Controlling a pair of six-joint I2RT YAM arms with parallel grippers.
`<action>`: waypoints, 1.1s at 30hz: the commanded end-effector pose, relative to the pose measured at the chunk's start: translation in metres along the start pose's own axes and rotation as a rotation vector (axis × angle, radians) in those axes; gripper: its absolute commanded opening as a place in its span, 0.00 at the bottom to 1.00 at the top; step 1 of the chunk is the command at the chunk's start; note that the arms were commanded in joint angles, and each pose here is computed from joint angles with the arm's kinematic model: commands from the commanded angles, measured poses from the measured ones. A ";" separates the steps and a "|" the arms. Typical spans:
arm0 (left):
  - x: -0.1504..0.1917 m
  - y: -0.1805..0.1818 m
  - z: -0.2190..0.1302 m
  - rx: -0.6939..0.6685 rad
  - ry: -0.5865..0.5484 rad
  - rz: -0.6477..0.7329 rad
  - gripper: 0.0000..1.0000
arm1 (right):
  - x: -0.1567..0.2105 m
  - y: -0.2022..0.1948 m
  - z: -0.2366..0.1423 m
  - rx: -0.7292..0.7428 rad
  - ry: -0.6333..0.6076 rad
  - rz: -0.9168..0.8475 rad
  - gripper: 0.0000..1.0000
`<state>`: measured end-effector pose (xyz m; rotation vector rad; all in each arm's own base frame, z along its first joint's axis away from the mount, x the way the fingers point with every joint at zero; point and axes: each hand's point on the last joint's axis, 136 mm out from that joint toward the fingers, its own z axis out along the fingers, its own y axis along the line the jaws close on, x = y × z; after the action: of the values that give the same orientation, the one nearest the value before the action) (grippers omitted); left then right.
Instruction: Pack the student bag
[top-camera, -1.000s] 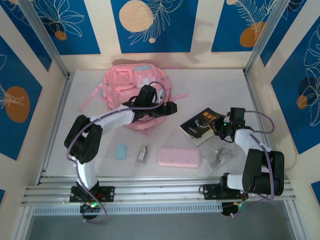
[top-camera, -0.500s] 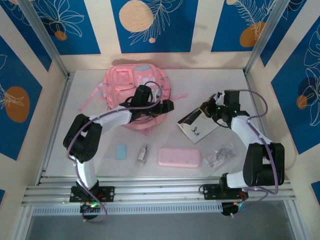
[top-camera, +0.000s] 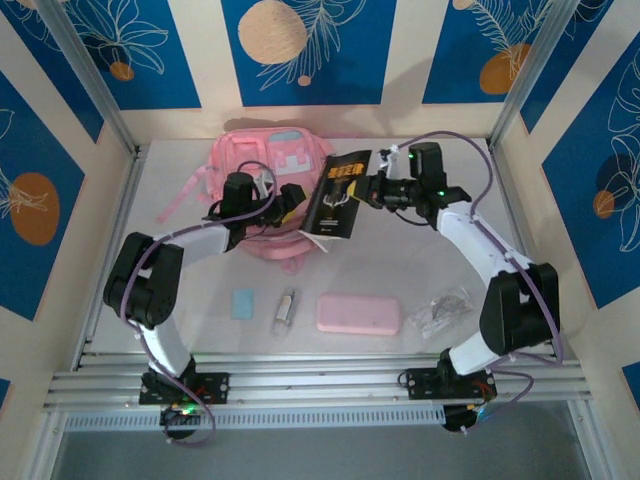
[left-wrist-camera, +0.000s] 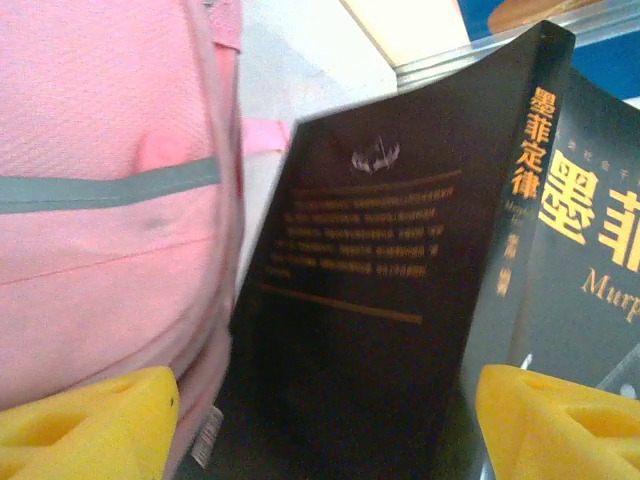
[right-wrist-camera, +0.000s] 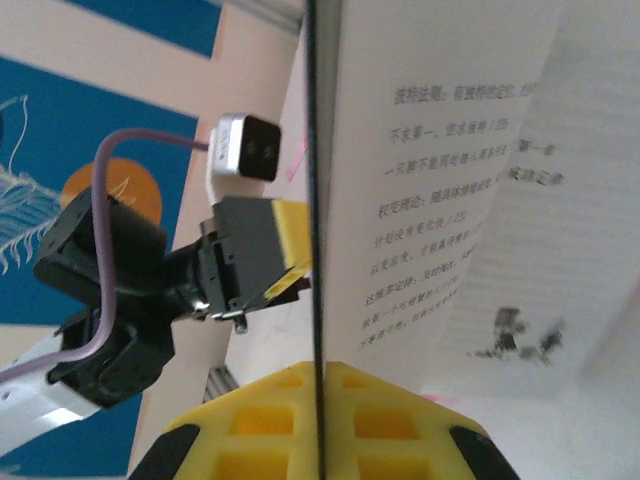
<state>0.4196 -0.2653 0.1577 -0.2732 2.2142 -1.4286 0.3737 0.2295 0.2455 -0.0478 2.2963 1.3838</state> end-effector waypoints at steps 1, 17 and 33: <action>-0.005 -0.019 -0.009 0.091 -0.030 0.002 0.78 | 0.009 0.018 0.023 -0.133 0.084 -0.060 0.00; 0.028 0.029 0.006 -0.033 0.067 -0.026 0.74 | 0.059 -0.108 0.053 0.033 0.147 0.211 0.00; 0.069 0.041 0.027 -0.193 0.271 0.099 0.60 | 0.063 -0.127 0.068 0.097 0.165 0.213 0.00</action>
<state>0.3930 -0.2855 0.1068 -0.1045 2.4691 -1.2524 0.3713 0.2281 0.0831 0.1799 2.5786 1.4153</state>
